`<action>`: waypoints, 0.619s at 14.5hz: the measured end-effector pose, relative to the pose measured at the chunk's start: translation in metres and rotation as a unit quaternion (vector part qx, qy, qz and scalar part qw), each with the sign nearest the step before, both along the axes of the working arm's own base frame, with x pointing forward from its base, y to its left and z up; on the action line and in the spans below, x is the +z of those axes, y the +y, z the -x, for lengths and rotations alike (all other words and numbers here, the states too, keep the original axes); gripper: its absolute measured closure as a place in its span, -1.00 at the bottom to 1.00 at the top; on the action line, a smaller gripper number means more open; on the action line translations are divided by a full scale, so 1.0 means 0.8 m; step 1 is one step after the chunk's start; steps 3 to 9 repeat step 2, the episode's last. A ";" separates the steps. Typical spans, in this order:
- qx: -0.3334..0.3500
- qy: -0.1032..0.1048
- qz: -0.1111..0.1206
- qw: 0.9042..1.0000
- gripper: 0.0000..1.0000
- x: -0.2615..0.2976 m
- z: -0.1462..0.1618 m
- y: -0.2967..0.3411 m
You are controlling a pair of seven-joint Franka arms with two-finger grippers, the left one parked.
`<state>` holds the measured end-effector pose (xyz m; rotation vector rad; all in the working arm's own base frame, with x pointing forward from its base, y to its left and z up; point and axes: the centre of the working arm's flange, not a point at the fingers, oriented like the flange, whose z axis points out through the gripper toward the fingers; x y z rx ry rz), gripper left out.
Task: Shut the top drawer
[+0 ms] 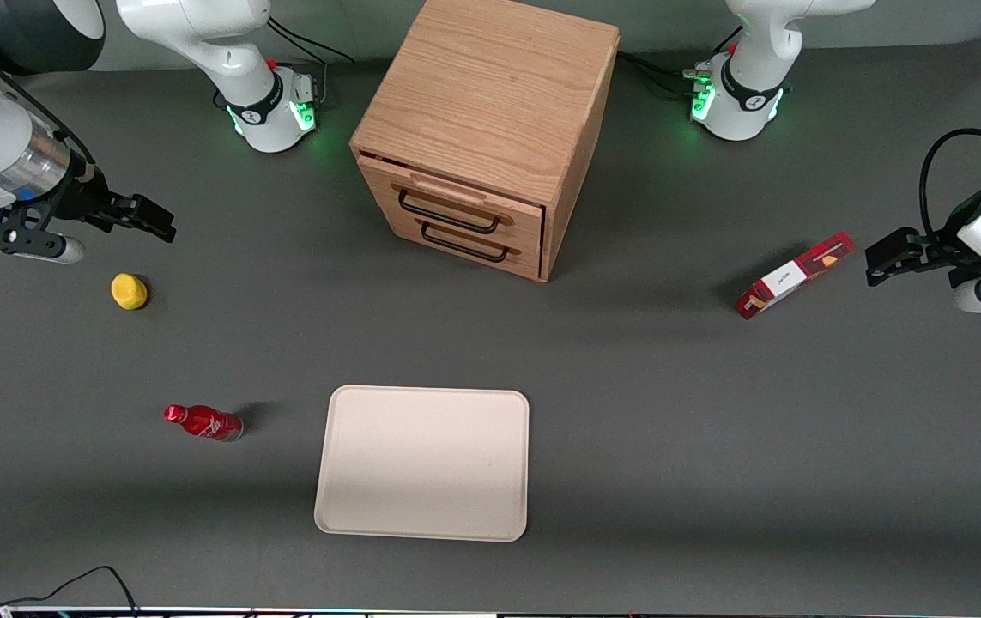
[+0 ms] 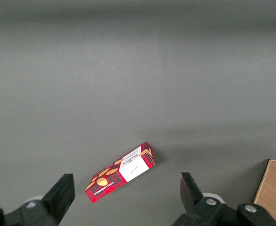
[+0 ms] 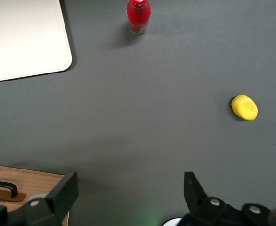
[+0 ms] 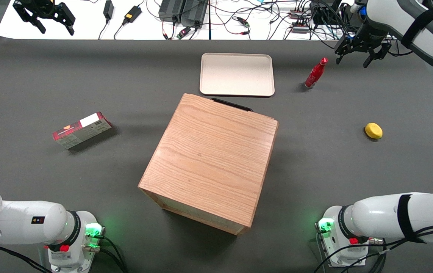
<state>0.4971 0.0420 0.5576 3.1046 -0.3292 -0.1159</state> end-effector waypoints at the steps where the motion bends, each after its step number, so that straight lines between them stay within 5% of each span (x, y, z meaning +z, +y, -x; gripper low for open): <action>1: -0.002 -0.004 0.000 1.000 -1.00 0.001 -0.002 -0.003; 9: -0.007 -0.009 -0.001 1.000 -1.00 0.004 -0.004 -0.010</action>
